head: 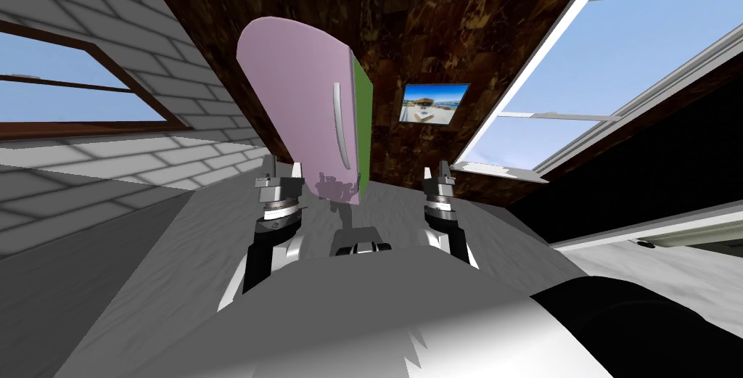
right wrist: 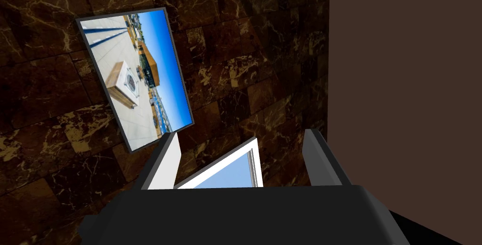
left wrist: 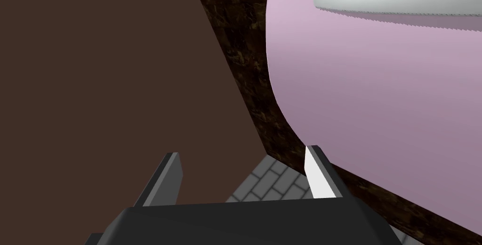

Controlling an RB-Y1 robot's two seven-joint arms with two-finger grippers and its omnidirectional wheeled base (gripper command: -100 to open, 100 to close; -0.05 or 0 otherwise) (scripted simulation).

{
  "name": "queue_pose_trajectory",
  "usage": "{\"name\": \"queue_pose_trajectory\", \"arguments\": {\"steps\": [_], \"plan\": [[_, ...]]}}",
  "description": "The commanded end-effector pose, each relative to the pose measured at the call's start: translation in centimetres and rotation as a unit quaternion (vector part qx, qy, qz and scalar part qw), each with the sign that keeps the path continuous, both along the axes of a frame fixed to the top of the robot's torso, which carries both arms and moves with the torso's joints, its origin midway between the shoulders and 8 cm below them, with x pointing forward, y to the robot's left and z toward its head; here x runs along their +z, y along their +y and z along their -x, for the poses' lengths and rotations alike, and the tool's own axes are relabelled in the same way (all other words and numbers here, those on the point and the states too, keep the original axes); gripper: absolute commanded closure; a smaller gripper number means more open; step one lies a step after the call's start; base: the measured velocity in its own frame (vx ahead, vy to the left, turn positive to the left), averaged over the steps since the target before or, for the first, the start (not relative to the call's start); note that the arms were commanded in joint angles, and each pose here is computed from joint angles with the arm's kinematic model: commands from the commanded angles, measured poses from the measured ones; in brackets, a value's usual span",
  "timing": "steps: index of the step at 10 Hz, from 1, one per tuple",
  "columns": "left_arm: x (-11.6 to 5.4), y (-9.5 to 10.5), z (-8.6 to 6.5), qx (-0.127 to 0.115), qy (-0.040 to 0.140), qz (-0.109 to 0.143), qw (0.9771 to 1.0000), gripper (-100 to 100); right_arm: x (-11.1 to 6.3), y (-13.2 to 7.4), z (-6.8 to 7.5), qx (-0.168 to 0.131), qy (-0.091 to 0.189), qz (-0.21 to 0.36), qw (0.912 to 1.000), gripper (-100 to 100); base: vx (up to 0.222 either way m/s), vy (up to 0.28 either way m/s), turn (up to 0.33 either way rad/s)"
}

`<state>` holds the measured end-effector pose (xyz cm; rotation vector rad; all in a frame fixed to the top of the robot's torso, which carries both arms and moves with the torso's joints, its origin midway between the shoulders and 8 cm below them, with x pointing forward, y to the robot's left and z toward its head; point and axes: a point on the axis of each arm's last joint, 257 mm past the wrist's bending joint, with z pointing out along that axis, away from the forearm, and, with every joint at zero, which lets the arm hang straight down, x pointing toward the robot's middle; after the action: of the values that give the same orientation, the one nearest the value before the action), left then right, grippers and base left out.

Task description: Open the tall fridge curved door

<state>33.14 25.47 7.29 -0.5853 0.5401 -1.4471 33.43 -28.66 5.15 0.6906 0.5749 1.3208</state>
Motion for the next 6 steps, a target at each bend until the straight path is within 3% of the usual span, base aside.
{"name": "queue_pose_trajectory", "arguments": {"steps": [1, 6], "plan": [[-0.3, -0.4, -0.5, -0.010, 0.006, -0.015, 0.9998, -100, 0.0, 0.0, 0.0, 0.000, 0.000, 0.000, 1.0000, 0, 0.011, -0.015, 0.028], [-1.7, -0.3, -4.2, -0.032, 0.037, -0.039, 0.9980, -100, 0.0, 0.0, 0.0, 0.000, 0.000, 0.000, 1.0000, 0, 0.034, -0.058, 0.064]]}}
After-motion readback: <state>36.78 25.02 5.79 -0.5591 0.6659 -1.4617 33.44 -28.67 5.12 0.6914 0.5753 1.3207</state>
